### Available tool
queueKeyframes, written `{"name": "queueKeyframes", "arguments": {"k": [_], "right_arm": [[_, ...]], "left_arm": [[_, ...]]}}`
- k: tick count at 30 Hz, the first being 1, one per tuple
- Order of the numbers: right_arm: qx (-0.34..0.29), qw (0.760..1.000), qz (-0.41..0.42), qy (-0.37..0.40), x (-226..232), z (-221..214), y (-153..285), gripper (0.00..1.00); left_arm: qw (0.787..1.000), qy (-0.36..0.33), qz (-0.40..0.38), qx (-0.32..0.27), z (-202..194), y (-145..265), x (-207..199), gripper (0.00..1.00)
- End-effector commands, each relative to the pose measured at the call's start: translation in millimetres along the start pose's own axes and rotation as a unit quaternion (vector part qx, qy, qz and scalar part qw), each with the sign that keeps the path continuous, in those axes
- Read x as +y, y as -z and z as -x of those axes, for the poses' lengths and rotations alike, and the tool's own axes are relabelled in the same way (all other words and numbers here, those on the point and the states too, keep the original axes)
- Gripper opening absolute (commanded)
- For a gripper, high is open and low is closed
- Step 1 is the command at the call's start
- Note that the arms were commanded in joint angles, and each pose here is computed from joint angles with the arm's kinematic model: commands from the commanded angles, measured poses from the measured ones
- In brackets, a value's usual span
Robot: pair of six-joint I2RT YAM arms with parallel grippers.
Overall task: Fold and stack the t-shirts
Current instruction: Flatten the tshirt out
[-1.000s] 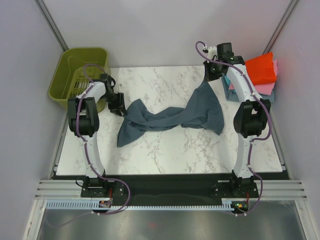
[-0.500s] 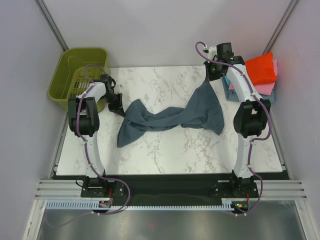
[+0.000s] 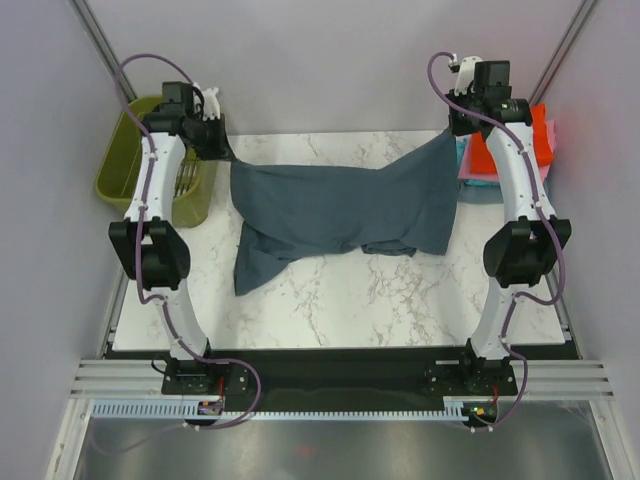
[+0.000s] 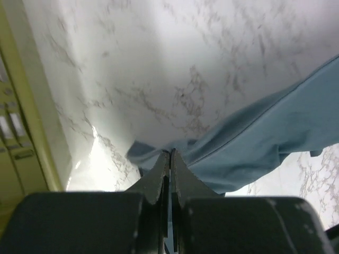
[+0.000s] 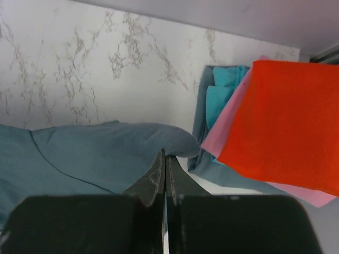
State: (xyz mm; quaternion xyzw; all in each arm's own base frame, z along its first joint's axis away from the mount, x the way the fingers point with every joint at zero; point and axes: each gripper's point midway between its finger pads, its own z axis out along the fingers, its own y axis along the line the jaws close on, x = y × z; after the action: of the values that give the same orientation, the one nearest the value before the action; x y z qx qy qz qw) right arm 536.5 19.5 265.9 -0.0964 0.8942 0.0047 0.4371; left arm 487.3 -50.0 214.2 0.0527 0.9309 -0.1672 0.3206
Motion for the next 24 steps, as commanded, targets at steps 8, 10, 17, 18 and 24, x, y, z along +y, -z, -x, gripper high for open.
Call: {"name": "queueKeyframes", "arguments": {"k": [8,10,17,18,24], "right_arm": [[-0.197,0.979,-0.054,-0.012,-10,98,152,0.00],[-0.226,0.973,-0.055,-0.011,-7,101,190,0.00],[-0.340,0.939,-0.056,-0.007,10,85,333,0.00],[-0.348,0.936,-0.057,-0.014,11,80,345,0.00],[-0.442,0.891,-0.098,-0.031,9,61,461,0.00]], "left_arm": [[0.979,-0.107,-0.048,-0.168,65,141,-68,0.02],[0.970,-0.126,-0.063,-0.197,66,172,-86,0.02],[0.930,-0.188,-0.077,-0.305,51,282,-137,0.02],[0.925,-0.195,-0.074,-0.318,47,292,-140,0.02],[0.878,-0.252,-0.050,-0.404,13,375,-169,0.02]]}}
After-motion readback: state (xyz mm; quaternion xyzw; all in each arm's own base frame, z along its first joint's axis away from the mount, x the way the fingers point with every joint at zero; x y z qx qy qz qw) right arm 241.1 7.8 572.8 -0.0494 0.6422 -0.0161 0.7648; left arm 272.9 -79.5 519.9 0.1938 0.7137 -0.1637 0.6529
